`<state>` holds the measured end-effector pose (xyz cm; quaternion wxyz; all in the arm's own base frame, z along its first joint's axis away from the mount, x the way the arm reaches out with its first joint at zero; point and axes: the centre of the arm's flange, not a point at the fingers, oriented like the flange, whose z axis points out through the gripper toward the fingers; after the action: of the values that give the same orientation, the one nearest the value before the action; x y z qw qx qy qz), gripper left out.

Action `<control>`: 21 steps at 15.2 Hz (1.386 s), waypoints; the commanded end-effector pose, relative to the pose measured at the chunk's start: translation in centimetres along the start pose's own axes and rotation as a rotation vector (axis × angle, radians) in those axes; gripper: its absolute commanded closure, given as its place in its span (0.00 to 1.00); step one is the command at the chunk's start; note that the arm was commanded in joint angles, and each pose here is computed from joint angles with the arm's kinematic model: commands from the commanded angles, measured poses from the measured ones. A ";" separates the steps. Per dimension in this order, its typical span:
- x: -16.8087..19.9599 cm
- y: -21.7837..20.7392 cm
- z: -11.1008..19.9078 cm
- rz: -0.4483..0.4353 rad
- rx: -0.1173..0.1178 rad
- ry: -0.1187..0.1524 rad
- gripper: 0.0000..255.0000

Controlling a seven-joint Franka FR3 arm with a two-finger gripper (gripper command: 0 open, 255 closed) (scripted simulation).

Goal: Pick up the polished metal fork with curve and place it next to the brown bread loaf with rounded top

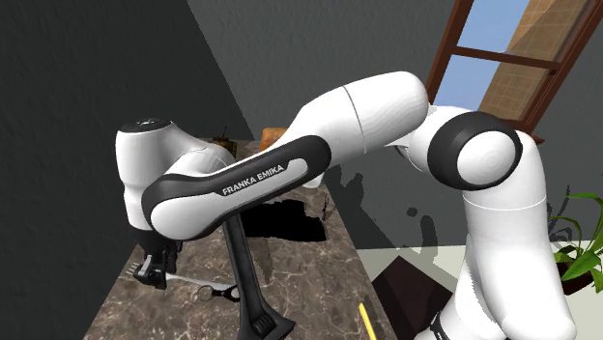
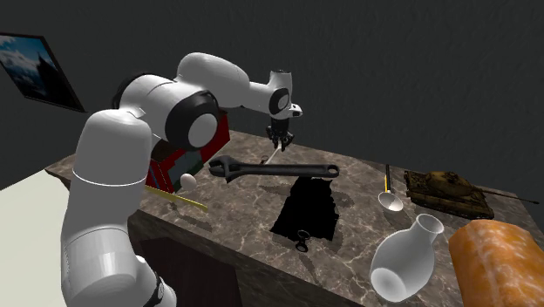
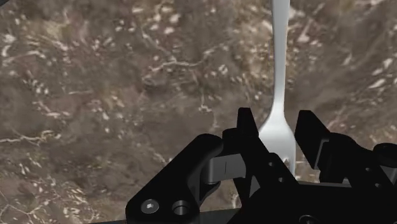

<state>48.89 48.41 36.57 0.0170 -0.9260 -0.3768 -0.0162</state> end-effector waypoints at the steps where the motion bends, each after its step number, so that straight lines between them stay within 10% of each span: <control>1: 0.0 0.0 -1.3 0.000 0.000 0.000 1.00; 21: 0.5 -0.2 -11.8 0.000 0.000 0.000 1.00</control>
<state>48.91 48.34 47.92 0.0170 -0.9260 -0.3769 -0.0162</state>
